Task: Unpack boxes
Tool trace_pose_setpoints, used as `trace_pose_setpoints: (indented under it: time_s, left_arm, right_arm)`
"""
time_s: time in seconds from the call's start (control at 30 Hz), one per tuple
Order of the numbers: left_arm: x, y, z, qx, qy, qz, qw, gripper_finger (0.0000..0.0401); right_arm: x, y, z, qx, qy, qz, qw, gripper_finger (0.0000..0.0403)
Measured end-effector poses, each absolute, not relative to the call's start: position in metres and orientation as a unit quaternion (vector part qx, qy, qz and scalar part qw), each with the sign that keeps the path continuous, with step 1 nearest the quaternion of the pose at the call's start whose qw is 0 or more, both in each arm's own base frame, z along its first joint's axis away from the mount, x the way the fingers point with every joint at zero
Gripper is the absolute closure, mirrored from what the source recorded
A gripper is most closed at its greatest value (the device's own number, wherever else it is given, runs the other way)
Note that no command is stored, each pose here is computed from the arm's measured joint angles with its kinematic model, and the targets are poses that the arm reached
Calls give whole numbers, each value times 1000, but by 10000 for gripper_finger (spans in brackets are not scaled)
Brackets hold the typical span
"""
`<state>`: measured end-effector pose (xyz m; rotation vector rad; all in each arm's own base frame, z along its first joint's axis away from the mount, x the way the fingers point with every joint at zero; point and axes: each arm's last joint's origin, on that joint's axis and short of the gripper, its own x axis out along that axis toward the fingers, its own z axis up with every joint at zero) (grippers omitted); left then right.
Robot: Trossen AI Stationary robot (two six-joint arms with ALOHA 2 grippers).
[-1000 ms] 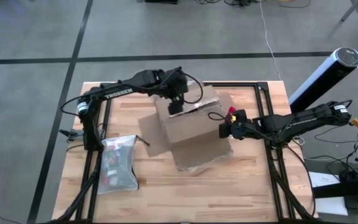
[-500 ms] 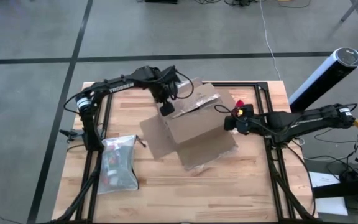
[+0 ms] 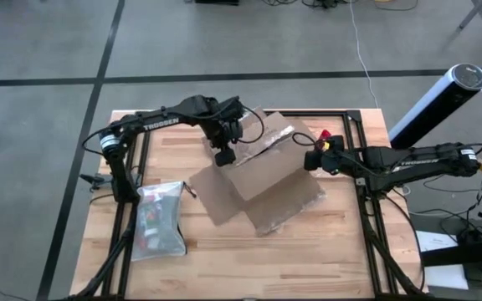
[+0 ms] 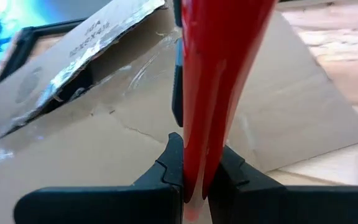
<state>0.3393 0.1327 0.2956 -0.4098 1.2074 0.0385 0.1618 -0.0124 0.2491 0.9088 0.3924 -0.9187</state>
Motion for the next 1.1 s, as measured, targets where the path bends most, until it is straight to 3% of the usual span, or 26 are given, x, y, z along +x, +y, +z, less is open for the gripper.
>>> trace_pose_setpoints:
  time_s: [0.23,0.57,0.87,1.1]
  left_arm:
    - [321,149,313,-111,566,126,807,126]
    - [304,187,283,-148,593,165,774,126]
    - [306,170,252,-242,592,69,766,126]
    - [330,126,255,-231,586,-16,777,126]
  right_arm:
    - [160,4,255,444,196,-369,793,387]
    - [177,15,238,425,253,-366,788,388]
    - [188,3,221,388,267,-437,766,388]
    - [186,-18,223,361,260,-469,763,388]
